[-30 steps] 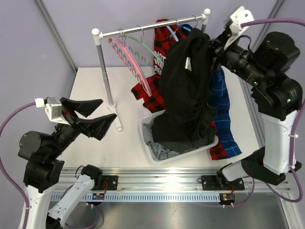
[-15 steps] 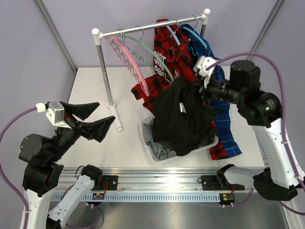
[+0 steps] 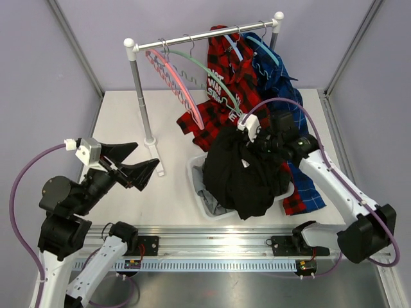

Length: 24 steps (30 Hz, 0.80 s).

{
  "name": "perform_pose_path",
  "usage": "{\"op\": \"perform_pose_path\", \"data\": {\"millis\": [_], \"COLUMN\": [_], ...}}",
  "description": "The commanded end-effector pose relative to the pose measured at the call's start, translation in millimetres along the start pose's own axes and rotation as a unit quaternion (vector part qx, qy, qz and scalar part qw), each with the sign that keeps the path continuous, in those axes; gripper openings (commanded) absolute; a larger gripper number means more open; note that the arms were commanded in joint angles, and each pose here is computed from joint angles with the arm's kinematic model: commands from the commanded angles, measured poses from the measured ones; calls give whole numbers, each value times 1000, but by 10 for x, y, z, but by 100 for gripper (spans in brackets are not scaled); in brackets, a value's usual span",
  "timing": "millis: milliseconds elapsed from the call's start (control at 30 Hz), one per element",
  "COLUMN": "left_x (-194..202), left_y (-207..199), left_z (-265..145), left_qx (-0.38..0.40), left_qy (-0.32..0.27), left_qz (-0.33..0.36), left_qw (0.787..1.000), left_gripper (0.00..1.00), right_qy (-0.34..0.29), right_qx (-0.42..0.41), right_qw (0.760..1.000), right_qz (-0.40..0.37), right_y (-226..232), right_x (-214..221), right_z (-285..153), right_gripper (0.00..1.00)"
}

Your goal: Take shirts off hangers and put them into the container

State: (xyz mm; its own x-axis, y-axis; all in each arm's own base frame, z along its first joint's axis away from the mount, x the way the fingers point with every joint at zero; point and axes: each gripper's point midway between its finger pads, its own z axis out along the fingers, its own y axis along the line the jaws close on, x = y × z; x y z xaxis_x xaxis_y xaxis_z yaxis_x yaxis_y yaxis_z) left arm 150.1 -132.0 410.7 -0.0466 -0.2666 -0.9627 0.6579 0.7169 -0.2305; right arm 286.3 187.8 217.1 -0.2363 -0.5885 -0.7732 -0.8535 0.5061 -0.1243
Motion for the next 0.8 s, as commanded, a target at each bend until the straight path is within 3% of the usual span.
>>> {"op": "perform_pose_path", "data": {"millis": [0,100,300,400,467,567,667,700,767], "left_x": [-30,26,134,182,216,233,231,228,218], "left_y": [32,71,125,143,158,162,163,159,159], "left_z": [-15,-9,46,69,81,83,82,79,78], "left_qx": [-7,-13,-15,-15,-16,-16,-16,-15,-15], "left_qy": [-14,-9,1,4,7,9,10,9,8], "left_qz": [14,17,19,16,16,17,19,20,21], "left_qw": [1000,1000,1000,1000,1000,1000,1000,1000,1000], "left_gripper": [99,99,99,99,99,99,99,99,99], "right_qy": [-12,28,72,87,95,94,72,49,53], "right_qx": [50,49,30,23,26,61,89,106,103], "right_qw": [998,996,987,983,983,984,985,985,987], "right_qz": [-40,-69,-141,-160,-156,-142,-126,-127,-110], "right_y": [-279,-234,-139,-67,-78,-242,-408,-513,-523], "right_x": [83,557,992,1188,1198,967,537,232,117], "right_z": [304,551,626,616,583,436,187,59,-74], "right_gripper": [0,0,3,10,22,41,53,55,57]}}
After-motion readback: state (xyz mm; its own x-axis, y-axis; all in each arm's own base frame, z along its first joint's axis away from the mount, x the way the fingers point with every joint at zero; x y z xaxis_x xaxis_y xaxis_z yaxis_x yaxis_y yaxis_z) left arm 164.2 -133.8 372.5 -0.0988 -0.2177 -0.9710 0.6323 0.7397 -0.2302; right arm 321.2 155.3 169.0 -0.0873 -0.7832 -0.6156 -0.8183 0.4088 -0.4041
